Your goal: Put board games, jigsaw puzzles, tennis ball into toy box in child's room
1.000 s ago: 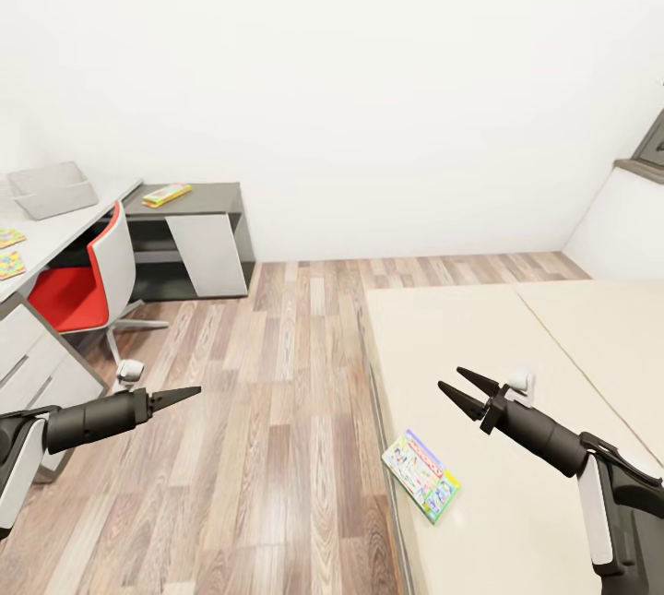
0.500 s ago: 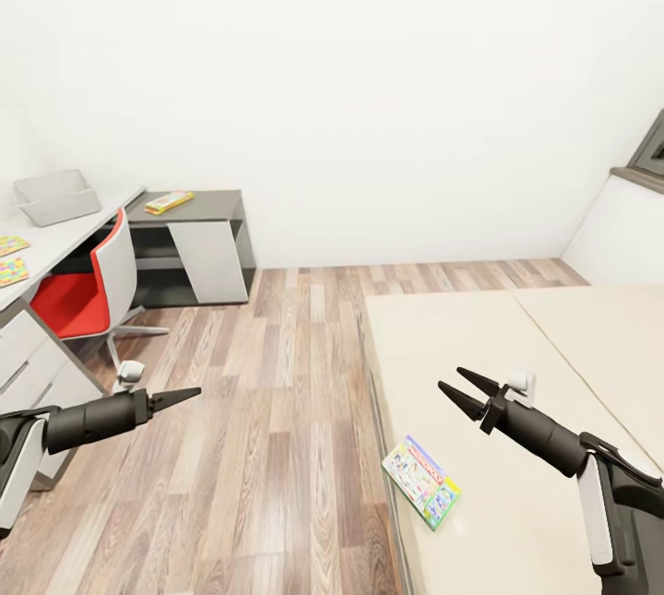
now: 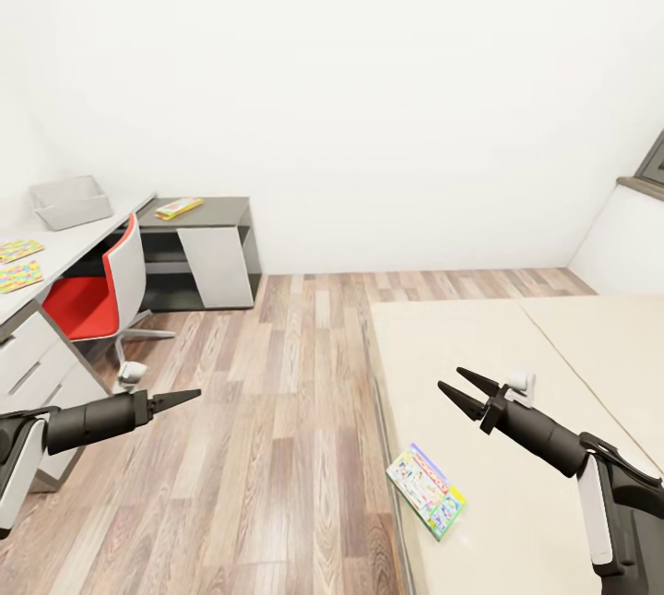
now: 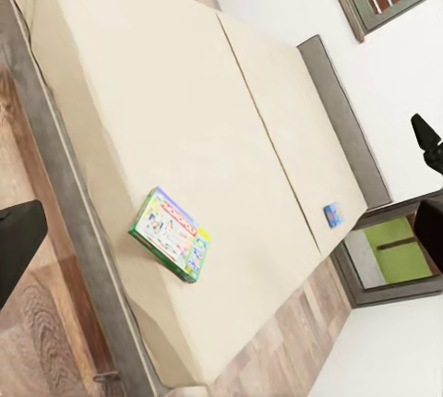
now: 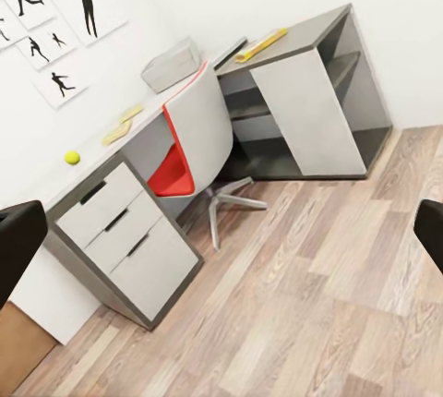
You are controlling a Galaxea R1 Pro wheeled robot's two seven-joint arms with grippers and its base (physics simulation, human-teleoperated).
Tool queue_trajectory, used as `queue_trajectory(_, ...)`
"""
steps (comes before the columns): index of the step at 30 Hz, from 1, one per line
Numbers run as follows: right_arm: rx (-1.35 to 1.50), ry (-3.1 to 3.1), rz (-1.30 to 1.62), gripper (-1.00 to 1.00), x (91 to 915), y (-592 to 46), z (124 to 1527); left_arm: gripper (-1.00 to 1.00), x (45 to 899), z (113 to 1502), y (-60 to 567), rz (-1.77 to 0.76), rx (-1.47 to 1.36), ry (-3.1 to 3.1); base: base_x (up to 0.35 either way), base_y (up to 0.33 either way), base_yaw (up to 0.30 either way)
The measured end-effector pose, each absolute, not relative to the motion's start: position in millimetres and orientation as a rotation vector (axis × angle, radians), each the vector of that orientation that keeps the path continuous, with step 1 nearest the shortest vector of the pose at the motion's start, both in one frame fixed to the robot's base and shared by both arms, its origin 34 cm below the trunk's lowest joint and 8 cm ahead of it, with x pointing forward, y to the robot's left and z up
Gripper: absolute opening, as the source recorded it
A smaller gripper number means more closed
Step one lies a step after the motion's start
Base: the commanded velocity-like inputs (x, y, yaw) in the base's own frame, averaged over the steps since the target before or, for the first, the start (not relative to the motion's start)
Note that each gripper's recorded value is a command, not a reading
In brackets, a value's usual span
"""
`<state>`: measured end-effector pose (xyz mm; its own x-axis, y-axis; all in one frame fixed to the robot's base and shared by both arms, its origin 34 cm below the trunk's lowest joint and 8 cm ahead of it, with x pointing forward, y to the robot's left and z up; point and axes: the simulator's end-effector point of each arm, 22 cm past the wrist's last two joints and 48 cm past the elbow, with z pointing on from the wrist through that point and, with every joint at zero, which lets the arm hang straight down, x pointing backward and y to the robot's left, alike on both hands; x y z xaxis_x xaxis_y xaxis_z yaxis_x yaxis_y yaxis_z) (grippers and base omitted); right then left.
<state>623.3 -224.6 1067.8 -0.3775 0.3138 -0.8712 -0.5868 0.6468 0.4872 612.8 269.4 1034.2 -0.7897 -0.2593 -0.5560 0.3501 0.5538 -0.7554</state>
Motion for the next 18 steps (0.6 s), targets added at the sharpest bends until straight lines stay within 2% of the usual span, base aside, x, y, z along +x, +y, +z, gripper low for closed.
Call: queue_trajectory(18,-0.21,1.701,0.937,1.0,626,-229,1077,1.0,612,1047,269,-1.232,0.087,2.131,0.0,0.0,0.089)
